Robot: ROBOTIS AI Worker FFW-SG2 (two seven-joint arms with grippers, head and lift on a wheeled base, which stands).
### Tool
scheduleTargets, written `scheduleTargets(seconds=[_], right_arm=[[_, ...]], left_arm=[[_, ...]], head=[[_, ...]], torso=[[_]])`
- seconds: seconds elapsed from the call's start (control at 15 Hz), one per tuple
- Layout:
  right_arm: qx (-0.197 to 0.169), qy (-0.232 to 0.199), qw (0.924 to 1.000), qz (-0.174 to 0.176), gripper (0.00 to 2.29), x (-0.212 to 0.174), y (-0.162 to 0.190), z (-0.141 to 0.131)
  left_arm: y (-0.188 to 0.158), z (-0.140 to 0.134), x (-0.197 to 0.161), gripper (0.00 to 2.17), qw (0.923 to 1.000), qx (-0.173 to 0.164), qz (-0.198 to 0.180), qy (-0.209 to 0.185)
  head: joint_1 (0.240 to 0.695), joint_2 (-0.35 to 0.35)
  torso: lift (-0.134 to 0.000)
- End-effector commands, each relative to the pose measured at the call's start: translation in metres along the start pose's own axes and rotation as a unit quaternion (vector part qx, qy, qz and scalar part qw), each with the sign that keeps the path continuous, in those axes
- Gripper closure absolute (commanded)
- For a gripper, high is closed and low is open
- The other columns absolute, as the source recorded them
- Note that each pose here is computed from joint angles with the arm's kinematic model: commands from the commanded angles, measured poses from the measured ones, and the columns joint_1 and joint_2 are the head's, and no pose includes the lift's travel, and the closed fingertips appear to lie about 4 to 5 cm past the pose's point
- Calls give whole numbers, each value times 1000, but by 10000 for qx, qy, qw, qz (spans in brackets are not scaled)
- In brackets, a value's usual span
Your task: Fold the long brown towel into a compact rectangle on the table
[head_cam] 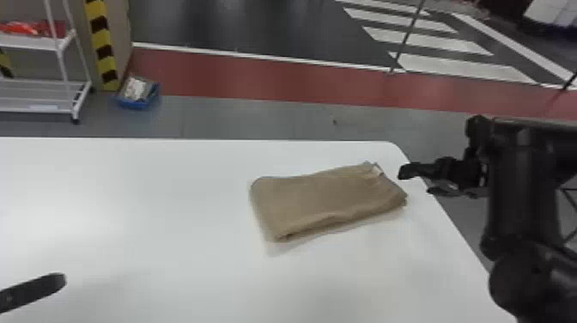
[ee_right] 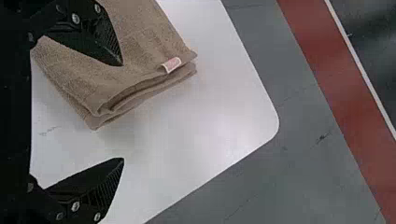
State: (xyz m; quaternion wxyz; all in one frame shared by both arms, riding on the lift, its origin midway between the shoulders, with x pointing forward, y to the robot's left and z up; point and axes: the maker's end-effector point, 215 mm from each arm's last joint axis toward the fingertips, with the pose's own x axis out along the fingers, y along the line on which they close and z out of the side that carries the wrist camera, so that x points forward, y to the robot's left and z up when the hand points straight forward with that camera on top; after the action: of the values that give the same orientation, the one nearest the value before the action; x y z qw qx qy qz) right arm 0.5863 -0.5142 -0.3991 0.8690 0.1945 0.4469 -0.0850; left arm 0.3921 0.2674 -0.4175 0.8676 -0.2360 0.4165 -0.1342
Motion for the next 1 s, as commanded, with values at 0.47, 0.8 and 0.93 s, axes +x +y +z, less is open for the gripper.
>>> scheduleTargets(seconds=[0.47, 0.8, 0.93], right_arm=[[-591, -389, 9975, -52, 137, 41, 10, 2], [-651, -355, 9972, 85, 407, 59, 22, -16], [-612, -367, 9973, 155, 674, 58, 23, -16]], left_arm=[[9, -6, -8, 83, 9999, -118, 5, -15], [9, -8, -9, 83, 9999, -129, -1, -6], [9, -9, -8, 83, 9999, -135, 2, 10]], head=[[695, -256], [695, -241], [695, -234]], torso=[[-125], [-125], [-125]])
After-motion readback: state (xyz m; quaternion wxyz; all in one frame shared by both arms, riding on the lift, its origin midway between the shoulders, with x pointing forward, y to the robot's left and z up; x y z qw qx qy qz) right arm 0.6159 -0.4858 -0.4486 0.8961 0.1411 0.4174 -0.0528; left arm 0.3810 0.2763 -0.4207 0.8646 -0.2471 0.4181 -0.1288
